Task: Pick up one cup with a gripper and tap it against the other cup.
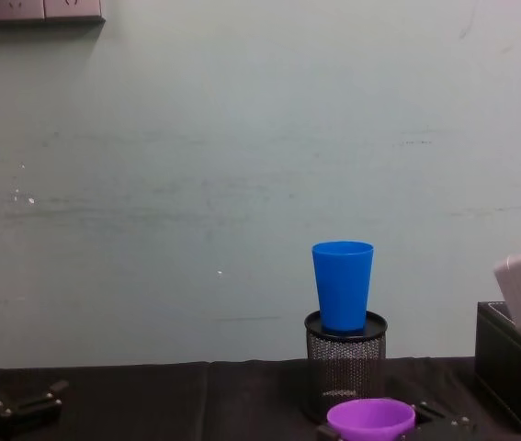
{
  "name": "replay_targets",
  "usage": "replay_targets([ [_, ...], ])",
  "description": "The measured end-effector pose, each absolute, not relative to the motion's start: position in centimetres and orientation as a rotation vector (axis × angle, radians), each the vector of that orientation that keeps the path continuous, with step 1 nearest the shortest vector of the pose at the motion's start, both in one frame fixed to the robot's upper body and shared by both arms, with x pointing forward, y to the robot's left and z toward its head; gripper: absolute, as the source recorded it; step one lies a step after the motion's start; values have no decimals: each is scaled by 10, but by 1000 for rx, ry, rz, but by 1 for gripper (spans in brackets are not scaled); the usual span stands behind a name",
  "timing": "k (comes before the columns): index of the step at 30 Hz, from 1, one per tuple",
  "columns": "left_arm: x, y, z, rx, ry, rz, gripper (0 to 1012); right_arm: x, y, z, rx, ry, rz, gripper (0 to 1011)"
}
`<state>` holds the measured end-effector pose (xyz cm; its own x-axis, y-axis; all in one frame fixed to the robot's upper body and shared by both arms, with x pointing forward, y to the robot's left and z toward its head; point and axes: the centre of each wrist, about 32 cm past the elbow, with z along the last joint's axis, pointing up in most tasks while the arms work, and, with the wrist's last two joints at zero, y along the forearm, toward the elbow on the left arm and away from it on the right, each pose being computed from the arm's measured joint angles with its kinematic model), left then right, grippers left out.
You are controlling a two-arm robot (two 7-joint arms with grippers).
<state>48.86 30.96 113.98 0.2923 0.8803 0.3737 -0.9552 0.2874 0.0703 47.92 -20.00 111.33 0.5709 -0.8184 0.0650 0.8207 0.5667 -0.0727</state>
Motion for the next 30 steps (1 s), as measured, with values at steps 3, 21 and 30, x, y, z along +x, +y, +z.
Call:
replay_targets([
  [3,489,310,1140,304,-285,1248,1000,479,-200,1113,-98,-25,-963,896],
  [21,489,310,1140,305,-285,1248,1000,480,-202,1136,-50,-110,-966,1000],
  [30,489,310,1140,305,-285,1248,1000,475,-206,1157,-9,-131,-993,1000],
])
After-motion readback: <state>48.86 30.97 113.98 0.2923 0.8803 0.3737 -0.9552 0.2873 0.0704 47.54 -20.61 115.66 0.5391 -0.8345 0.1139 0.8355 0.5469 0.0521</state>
